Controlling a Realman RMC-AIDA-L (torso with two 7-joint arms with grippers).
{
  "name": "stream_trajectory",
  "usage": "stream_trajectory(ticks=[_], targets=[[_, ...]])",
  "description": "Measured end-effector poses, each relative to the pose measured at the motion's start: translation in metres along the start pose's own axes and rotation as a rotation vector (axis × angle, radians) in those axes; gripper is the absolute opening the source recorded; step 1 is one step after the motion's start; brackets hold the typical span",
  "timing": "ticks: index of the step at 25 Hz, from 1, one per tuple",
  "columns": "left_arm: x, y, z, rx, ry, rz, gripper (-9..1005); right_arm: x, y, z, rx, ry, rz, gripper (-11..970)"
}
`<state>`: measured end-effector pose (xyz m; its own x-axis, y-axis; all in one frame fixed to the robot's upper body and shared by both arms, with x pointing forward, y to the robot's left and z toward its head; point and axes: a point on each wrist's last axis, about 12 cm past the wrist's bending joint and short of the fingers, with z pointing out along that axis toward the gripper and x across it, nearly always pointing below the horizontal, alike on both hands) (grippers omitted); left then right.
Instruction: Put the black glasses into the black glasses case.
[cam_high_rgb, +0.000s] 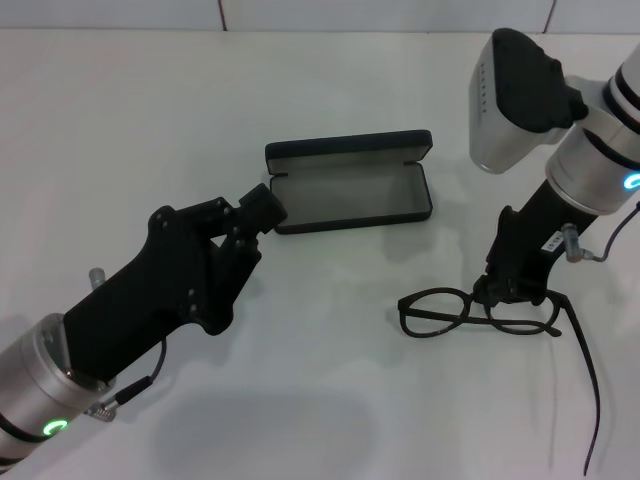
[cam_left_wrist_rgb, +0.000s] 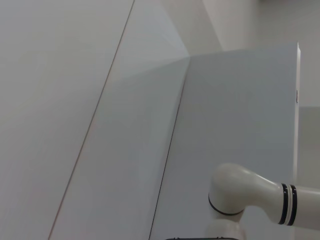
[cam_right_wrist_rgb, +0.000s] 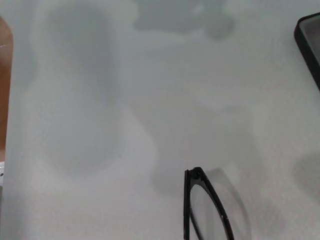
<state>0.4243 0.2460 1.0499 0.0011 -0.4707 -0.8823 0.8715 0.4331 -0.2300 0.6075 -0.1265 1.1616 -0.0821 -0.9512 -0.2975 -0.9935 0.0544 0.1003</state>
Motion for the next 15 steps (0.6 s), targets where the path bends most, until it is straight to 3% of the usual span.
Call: stream_trajectory(ticks=[9, 15], targets=[[0.000, 0.000, -0.001, -0.002, 0.001, 0.001, 43, 0.006, 0.002, -0.014, 0.091, -0.106, 0.004, 35], [-0.005, 0.004, 0.001, 0.011, -0.009, 0.019, 43, 0.028, 0.002, -0.033, 0.152, -0.238, 0.114, 34]])
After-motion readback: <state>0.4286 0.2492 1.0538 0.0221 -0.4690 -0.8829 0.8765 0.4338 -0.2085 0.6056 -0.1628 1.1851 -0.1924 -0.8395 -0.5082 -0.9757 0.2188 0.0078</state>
